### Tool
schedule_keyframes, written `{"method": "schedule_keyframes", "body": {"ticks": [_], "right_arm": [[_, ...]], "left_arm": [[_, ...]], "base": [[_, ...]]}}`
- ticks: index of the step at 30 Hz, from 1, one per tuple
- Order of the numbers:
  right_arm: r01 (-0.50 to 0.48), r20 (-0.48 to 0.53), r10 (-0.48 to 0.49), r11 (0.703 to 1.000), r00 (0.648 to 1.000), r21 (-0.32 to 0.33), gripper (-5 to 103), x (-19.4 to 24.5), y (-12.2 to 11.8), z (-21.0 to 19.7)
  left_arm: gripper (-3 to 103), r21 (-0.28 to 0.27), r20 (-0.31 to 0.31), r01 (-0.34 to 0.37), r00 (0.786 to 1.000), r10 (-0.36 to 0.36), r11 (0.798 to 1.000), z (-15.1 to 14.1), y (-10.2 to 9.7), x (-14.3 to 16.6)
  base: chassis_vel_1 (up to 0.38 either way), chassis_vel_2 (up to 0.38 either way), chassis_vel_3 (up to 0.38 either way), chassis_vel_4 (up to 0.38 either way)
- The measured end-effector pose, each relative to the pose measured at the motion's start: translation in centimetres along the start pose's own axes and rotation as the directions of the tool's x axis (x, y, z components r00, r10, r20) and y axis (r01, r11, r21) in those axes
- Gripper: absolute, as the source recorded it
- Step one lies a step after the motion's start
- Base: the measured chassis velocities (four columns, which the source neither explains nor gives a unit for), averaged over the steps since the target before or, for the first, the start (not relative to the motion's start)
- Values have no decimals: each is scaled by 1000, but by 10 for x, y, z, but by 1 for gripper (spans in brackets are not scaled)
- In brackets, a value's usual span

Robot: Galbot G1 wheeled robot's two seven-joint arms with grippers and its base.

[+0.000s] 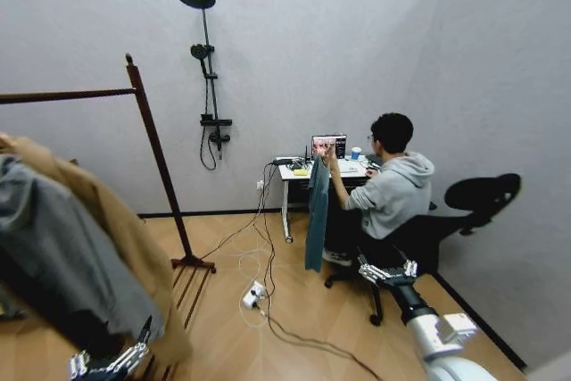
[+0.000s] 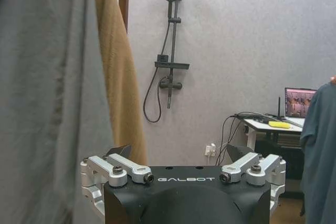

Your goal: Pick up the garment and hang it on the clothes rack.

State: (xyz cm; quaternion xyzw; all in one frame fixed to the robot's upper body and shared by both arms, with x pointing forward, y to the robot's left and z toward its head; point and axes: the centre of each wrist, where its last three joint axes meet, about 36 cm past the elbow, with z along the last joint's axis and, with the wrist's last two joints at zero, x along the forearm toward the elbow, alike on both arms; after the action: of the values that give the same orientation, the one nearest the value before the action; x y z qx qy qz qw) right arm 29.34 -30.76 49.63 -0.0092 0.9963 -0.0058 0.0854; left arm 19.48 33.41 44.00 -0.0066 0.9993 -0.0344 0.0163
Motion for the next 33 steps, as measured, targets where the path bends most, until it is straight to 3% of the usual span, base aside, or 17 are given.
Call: {"method": "schedule_keyframes", "body": {"ticks": [8,11,14,17,24,33], "right_arm": [[-12,-10,12,1000,1000,2,100,-2,2,0],[-16,2,17,999,1000,-36,100,-11,2,1],[-17,12,18,997,1000,-76,100,-29,-4,-3],[-68,23,71,993,997,-92,100,-76,-27,-6],[-66,7,67,998,998,-13,100,-146,-73,-5],[-44,-44,44,999,998,-12,100,-195,-77,-7]], "left_arm": [[100,0,0,0,1000,0,1000,0,0,0],[100,0,0,0,1000,0,1000,0,0,0],[100,0,0,0,1000,0,1000,0,0,0],[100,0,0,0,1000,0,1000,0,0,0],[100,0,0,0,1000,0,1000,0,0,0],[100,0,0,0,1000,0,1000,0,0,0]], "base": [[-351,354,363,-355],[-343,310,345,-347],[-262,250,205,-251],[-106,125,34,-66],[-11,-21,12,53],[16,-36,-23,12]]}}
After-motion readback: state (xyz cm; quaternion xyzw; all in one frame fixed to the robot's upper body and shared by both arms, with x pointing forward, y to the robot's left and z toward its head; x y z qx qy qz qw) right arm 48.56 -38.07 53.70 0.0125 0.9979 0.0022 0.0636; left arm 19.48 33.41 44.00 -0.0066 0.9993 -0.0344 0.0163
